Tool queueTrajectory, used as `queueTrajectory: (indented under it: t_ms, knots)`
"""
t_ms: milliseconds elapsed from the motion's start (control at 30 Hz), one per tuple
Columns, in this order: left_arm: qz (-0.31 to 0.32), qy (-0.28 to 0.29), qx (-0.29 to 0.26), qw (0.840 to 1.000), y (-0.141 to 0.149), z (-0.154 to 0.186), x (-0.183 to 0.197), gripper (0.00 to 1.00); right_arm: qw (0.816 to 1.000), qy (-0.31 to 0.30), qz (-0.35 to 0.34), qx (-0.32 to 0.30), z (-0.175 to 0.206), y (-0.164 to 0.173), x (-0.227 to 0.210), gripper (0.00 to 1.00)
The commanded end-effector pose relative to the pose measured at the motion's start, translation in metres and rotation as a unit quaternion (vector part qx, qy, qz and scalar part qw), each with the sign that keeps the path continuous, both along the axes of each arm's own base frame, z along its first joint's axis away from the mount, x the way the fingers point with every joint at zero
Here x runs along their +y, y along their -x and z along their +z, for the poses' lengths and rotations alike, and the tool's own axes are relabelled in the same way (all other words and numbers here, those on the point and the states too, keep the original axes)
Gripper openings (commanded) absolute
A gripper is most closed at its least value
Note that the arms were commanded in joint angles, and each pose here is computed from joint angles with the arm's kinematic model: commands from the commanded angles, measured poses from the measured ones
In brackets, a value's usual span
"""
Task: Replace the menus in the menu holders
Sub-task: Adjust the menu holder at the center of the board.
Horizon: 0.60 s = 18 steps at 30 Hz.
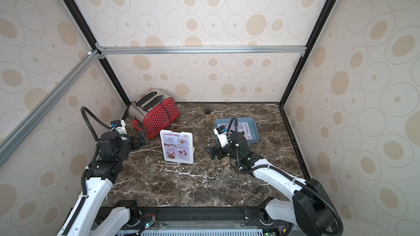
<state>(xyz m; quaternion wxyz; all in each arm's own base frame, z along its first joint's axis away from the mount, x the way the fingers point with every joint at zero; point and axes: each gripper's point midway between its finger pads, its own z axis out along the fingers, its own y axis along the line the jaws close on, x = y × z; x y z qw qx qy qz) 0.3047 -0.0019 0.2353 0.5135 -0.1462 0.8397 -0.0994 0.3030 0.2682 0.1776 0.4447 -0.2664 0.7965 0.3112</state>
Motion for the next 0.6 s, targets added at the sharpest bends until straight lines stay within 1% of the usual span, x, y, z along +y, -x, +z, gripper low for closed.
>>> queueTrajectory:
  t_ms: [0,133,267,367,467,567]
  knots:
    - [-0.02,0.079,0.076,0.994,0.021,-0.026,-0.019,0.93,0.998,-0.038,0.048,-0.03,0.022,-0.015,0.037,0.96]
    - [-0.032,0.111,0.097,0.989,0.02,-0.041,-0.03,0.85,0.993,-0.052,0.103,-0.028,0.023,-0.015,0.073,0.96]
    - [-0.048,0.116,0.105,0.986,0.012,-0.049,-0.04,0.76,0.987,-0.064,0.146,-0.022,0.024,-0.006,0.095,0.95]
    - [-0.069,0.12,0.104,0.985,0.001,-0.053,-0.056,0.7,0.984,-0.07,0.162,-0.019,0.025,0.003,0.1,0.93]
    - [-0.089,0.117,0.112,0.983,-0.009,-0.061,-0.072,0.66,0.981,-0.073,0.177,-0.015,0.026,0.013,0.101,0.91]
    - [-0.091,0.125,0.117,0.981,-0.019,-0.069,-0.078,0.61,0.978,-0.077,0.191,-0.012,0.026,0.023,0.103,0.88]
